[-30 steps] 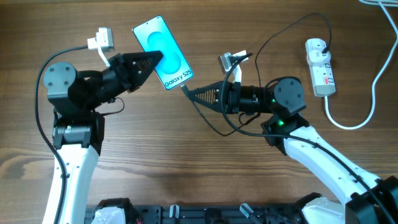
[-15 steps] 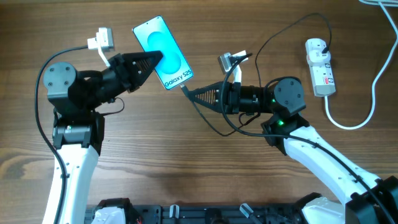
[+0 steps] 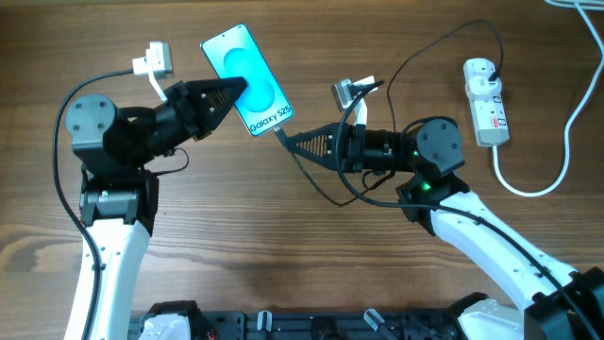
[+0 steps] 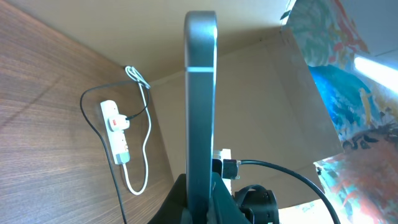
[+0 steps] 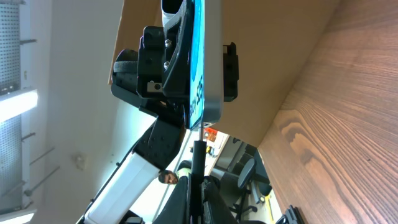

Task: Plug charger to phone and switch on socket

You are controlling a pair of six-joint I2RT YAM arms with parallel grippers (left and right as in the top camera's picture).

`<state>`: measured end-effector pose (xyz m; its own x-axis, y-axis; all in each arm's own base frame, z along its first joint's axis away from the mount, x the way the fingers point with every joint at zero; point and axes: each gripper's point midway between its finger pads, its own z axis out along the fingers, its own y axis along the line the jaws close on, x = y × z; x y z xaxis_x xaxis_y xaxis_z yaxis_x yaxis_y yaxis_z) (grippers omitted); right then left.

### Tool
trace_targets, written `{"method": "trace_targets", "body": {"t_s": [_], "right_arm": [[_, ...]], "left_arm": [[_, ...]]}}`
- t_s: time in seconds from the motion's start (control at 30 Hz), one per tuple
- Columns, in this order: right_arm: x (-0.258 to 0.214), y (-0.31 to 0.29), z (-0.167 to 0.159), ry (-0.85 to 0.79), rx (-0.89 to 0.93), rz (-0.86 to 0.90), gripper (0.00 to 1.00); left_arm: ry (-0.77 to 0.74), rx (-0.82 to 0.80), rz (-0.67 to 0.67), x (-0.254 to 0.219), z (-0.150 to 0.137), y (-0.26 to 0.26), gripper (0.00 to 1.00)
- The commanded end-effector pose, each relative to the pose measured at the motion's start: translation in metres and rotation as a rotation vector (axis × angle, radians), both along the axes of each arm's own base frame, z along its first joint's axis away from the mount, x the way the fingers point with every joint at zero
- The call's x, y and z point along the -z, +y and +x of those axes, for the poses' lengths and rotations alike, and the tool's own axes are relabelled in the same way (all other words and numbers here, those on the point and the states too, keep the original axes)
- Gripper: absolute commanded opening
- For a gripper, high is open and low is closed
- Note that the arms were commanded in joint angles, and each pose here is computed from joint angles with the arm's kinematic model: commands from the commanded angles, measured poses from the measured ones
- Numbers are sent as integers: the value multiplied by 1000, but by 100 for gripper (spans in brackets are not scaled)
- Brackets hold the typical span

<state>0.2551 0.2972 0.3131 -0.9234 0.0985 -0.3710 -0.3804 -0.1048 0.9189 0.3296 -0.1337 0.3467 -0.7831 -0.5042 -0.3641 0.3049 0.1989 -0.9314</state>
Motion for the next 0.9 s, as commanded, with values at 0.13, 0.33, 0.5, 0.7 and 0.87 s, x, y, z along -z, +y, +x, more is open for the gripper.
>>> {"method": "trace_targets", "body": {"t_s": [0.13, 0.33, 0.5, 0.7, 0.87], "right_arm": [[-8, -3, 5, -36, 44, 17, 4], [-5, -2, 2, -30, 24, 8, 4], [-6, 2, -2, -28, 17, 10, 4], [-7, 1, 4, -27, 53, 18, 4], [-8, 0, 9, -42, 85, 23, 4]], "left_arm": [[-30, 3, 11, -3, 0, -1, 4], [-29, 3, 11, -3, 0, -1, 4], [-29, 3, 11, -3, 0, -1, 4], [-29, 8, 11, -3, -1, -2, 4], [-27, 38, 11, -3, -5, -7, 4]]}}
